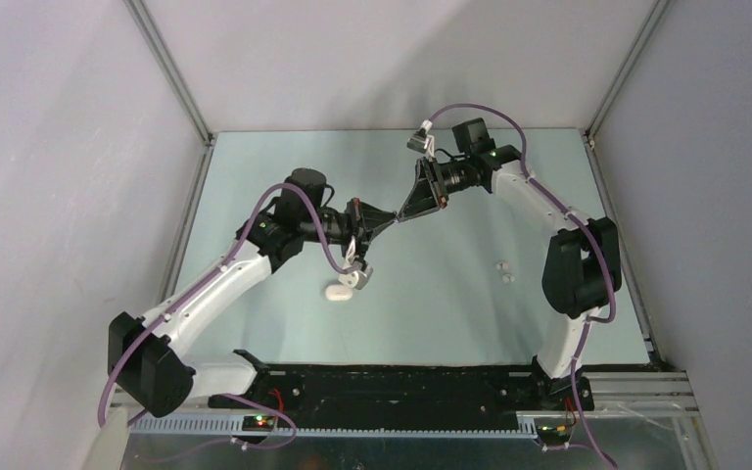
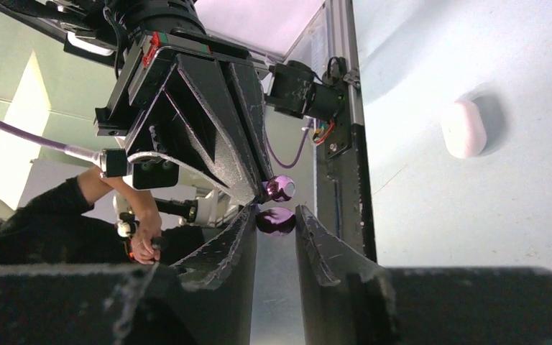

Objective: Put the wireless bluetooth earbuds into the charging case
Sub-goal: Adjust the earbud.

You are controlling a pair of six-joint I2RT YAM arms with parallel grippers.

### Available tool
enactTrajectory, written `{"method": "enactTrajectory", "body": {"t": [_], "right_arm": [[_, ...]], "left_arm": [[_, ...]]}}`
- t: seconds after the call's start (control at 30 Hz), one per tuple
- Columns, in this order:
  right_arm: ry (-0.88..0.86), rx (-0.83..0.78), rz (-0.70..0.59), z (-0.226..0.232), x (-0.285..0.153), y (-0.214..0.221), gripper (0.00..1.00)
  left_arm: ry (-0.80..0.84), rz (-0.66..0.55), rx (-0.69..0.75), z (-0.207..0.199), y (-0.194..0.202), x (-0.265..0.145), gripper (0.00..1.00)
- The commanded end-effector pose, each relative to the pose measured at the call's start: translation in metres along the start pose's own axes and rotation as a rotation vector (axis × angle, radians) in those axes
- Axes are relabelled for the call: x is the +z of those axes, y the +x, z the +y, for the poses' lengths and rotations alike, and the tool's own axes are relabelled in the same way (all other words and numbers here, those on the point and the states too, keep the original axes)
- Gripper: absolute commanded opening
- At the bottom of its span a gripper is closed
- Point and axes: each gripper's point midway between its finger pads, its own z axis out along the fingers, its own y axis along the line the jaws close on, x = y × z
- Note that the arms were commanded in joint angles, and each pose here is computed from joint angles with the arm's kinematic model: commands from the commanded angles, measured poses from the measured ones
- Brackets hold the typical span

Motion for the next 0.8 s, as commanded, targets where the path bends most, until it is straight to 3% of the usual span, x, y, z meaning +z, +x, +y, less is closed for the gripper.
{"method": "enactTrajectory", "body": {"t": [0.0,0.2,0.33,0.43,0.47,0.6,0.77], "right_arm": [[0.037,-0.156,-0.072,0.023,-0.021,-0.032,0.34],[0.220,-0.245,-0.145,-0.013,-0.069,-0.060,0.46],[0.426,-0.363,-0.074,-0.062,-0.084,-0.046,0.43],[0.510,-0.436,-0.040,-0.094,-0.087,-0.027,0.41],[0.554,-0.530,-0.059,-0.097,-0.091,-0.038,0.41],[0.610,-0.601,-0.060,-0.128,-0.086,-0.046,0.40],[0.561,-0.570,-0.018,-0.161,-0.049,-0.065,0.39]], "left_arm": [[-0.018,0.010,-0.021,0.011,-0.007,-0.005,0.00],[-0.048,0.176,-0.343,-0.003,0.013,-0.023,0.00],[-0.114,0.259,-0.730,0.000,0.029,-0.038,0.00],[-0.036,0.291,-1.091,-0.028,0.038,-0.044,0.00],[-0.043,0.297,-1.206,-0.024,0.037,-0.049,0.00],[-0.143,0.324,-1.544,-0.031,0.068,-0.068,0.00],[-0.305,0.377,-1.732,-0.039,0.093,-0.091,0.00]]}}
